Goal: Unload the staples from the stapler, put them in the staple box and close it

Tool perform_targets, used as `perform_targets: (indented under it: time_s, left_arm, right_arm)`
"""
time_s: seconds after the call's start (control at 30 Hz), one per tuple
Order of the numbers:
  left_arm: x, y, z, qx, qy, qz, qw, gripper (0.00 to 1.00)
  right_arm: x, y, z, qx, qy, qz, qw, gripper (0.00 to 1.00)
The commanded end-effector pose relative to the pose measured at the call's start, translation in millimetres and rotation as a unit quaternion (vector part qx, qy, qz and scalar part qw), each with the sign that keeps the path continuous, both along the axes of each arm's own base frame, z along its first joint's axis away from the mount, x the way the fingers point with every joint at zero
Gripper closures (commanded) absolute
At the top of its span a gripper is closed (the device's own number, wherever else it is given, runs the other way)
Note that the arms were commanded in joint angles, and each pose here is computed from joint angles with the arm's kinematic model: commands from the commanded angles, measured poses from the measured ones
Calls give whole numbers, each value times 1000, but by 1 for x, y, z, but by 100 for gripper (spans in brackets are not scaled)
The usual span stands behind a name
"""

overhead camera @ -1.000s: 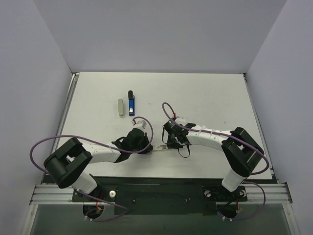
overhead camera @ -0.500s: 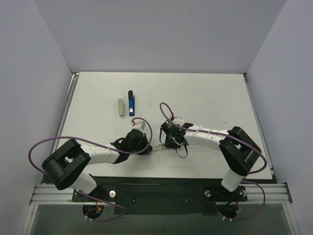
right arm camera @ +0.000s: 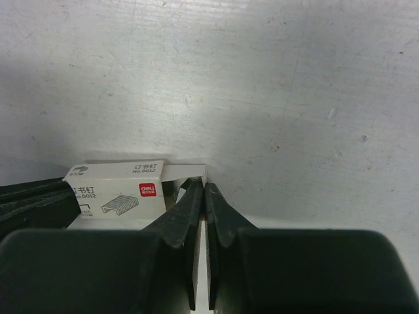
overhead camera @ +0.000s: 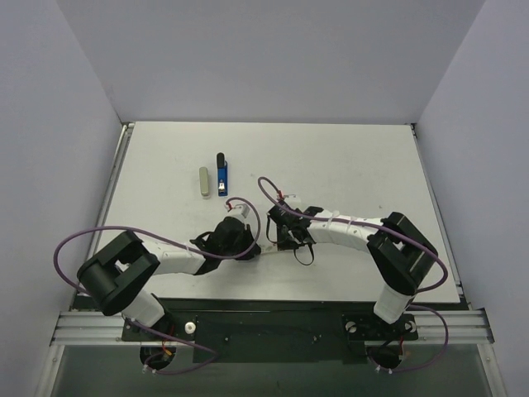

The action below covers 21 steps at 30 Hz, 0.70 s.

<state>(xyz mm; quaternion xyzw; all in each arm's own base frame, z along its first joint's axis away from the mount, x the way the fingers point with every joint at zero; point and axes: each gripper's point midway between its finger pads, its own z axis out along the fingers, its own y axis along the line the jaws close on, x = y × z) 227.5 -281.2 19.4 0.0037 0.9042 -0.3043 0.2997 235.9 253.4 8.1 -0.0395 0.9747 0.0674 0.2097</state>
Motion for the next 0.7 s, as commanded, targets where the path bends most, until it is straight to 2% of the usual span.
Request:
perform_targets:
  time_s: [0.0,0.13,0.17,0.23,0.37,0.67]
  left_arm:
    - [-3,-5,-8,8,12,-24,1000,100]
    - [-3,-5,-7,11,11,-26,1000,100]
    - [-3,-4,-7,12,10,-25,1000,100]
    - [-3,-2,-6,16,8,-23,1000,100]
    - [-2,-2,-6,15,8,-22,1000,100]
    - [-4,-3,-9,15,12,-26,999,100]
  right_arm:
    - [-4,10,3,18,-3,38,999,100]
    - [-4,7,4,19,-8,31,999,97]
    - [-3,7,8,24,-14,31,999,90]
    - [-3,6,14,28,-23,31,999,81]
    - [0,0,30,26,-44,25,998,73]
    - [3,-25,41,-7,-64,4,998,71]
